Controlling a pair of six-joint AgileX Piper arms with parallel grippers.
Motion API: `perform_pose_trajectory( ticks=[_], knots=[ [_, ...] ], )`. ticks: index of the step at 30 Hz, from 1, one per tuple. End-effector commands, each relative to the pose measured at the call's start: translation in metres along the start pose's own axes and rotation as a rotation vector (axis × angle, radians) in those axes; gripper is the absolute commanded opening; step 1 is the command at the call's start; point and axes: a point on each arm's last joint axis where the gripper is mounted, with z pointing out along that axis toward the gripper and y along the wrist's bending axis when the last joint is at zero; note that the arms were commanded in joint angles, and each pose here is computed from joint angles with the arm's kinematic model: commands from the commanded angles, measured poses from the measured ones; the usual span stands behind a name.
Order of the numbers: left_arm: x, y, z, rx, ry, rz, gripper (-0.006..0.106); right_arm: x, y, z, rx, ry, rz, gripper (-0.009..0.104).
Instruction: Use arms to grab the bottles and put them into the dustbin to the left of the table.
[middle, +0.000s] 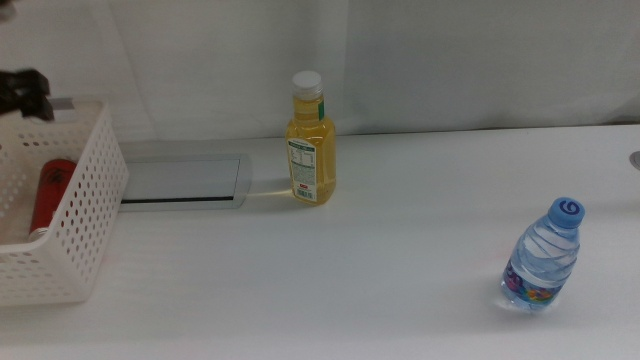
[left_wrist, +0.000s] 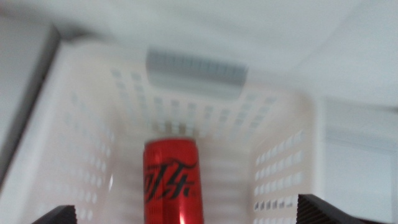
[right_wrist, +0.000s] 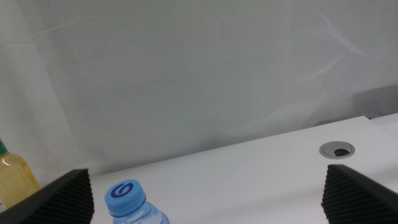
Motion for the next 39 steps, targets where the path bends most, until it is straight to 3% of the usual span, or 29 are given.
perform_pose_trajectory(
  ticks=[1, 9, 12, 23, 27, 30, 33, 34, 39],
  knots=[
    [-0.008, -0.003, -0.029, 0.014, -0.088, 0.004, 0.093, 0.001, -0.001, 0.0, 0.003, -0.007, -0.01, 0.103],
    [-0.009, -0.029, -0.132, 0.229, -0.333, 0.06, 0.093, 0.001, -0.001, 0.0, 0.003, -0.007, -0.01, 0.103],
    [0.003, -0.044, -0.159, 0.278, -0.403, 0.135, 0.093, 0.001, -0.001, 0.0, 0.003, -0.007, -0.01, 0.103],
    [0.115, -0.143, -0.181, 0.554, -0.521, 0.48, 0.093, 0.001, -0.001, 0.0, 0.003, -0.007, -0.01, 0.103],
    [0.149, -0.15, -0.17, 0.582, -0.537, 0.572, 0.093, 0.001, -0.001, 0.0, 0.003, -0.007, -0.01, 0.103],
    [0.177, -0.144, -0.141, 0.537, -0.559, 0.56, 0.093, 0.001, -0.001, 0.0, 0.003, -0.007, -0.01, 0.103],
    [0.2, -0.131, -0.114, 0.471, -0.645, 0.459, 0.093, 0.001, -0.001, 0.0, 0.003, -0.007, -0.01, 0.103],
    [0.216, -0.121, -0.1, 0.445, -0.671, 0.362, 0.093, 0.001, -0.001, 0.0, 0.003, -0.007, -0.01, 0.103],
    [0.246, -0.1, -0.078, 0.398, -0.702, 0.255, 0.093, 0.001, -0.001, 0.0, 0.003, -0.007, -0.01, 0.103]
  ],
)
